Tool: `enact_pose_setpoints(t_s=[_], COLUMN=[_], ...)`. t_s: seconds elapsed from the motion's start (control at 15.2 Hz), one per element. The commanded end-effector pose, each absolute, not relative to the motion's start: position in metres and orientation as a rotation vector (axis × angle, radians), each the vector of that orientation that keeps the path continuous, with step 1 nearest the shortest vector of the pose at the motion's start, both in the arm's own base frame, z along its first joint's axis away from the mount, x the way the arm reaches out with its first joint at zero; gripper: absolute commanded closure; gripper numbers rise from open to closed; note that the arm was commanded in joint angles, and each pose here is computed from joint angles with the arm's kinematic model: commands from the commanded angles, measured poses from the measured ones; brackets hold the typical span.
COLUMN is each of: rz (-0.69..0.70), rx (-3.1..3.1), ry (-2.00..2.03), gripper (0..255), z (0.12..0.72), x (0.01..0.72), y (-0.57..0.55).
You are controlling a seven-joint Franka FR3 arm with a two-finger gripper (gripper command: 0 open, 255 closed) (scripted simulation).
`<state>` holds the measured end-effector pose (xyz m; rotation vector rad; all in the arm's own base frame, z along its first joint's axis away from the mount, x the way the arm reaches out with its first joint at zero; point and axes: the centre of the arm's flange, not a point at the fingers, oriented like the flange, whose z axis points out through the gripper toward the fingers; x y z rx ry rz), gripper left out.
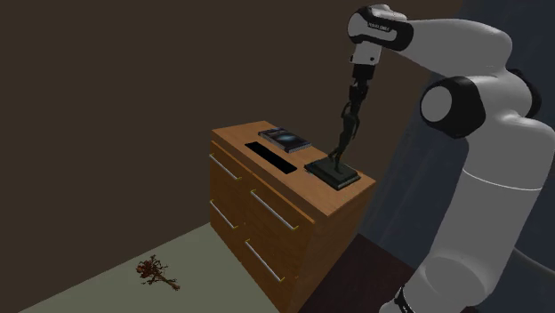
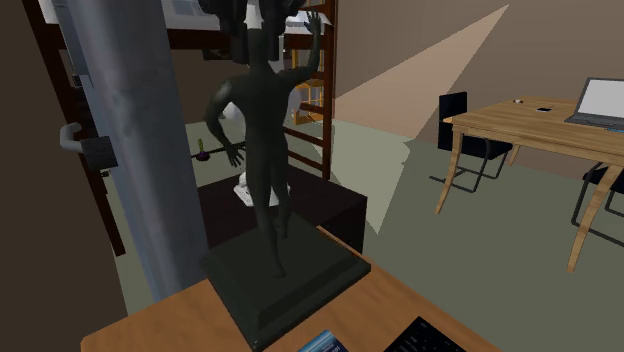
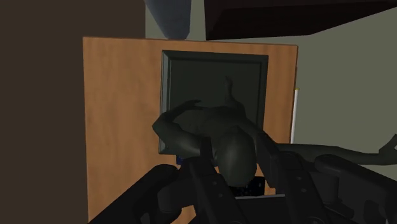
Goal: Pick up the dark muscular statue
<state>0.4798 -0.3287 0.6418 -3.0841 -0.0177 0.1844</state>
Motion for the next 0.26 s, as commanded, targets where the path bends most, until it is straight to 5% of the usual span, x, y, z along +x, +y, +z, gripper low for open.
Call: enact_pose_setpoints(t_s=[0.0,0.2], rz=[0.183,0.183], rx=[-3.085,-3.085], ry=[-0.018,-0.018], gripper=[255,255], z=[0.6525,0.6586], x=[0.4801,0.4801], y=[-0.3293,-0.3292])
